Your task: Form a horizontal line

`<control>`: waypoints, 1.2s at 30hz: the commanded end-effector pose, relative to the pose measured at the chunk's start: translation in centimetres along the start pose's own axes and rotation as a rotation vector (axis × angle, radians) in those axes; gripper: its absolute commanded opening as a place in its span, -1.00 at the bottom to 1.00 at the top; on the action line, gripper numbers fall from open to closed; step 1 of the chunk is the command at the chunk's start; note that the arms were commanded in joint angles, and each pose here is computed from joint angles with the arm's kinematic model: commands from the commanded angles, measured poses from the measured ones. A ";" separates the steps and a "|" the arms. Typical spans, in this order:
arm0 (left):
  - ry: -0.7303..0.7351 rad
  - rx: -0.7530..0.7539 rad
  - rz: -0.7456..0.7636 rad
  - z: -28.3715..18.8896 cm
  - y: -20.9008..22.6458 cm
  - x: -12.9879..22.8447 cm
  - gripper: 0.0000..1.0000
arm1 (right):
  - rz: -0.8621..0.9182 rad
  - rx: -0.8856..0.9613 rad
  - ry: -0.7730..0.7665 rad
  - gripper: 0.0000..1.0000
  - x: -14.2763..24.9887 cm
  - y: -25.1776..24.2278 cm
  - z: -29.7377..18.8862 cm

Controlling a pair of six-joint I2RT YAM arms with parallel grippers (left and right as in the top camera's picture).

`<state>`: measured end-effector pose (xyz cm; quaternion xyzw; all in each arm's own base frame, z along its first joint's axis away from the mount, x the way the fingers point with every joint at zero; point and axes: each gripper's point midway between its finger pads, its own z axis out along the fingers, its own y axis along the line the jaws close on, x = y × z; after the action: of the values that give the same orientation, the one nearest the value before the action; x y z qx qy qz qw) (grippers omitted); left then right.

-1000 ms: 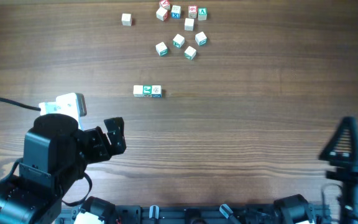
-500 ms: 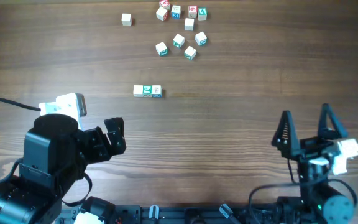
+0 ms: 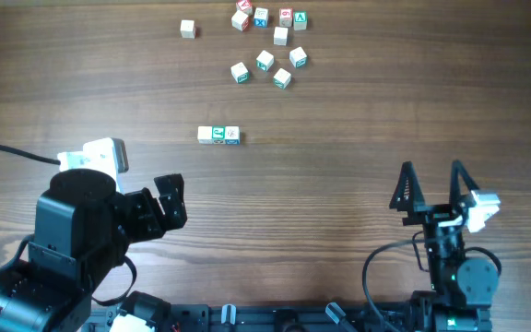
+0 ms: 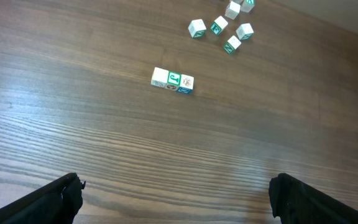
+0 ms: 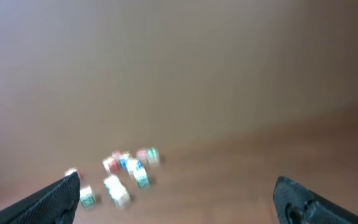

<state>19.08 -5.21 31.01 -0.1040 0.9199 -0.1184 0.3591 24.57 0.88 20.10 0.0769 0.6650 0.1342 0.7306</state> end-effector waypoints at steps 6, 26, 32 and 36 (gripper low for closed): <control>-0.006 -0.005 -0.004 0.0 0.1 0.0 1.00 | 0.050 0.035 0.091 0.99 2.3 -0.8 -0.2; -0.007 -0.006 0.000 0.0 0.1 0.0 1.00 | 0.050 0.037 0.095 1.00 2.4 -0.9 -0.2; 0.017 0.004 0.023 -0.1 -0.1 0.7 1.00 | 0.050 0.037 0.095 0.99 2.4 -0.9 -0.2; -0.061 0.018 0.022 0.2 -0.5 -0.6 1.00 | 0.050 0.037 0.095 0.99 2.4 -0.9 -0.2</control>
<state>18.81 -6.03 30.96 -0.0837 0.9220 -0.1259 0.3564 24.71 0.80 17.29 0.0985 0.7037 0.1404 0.6895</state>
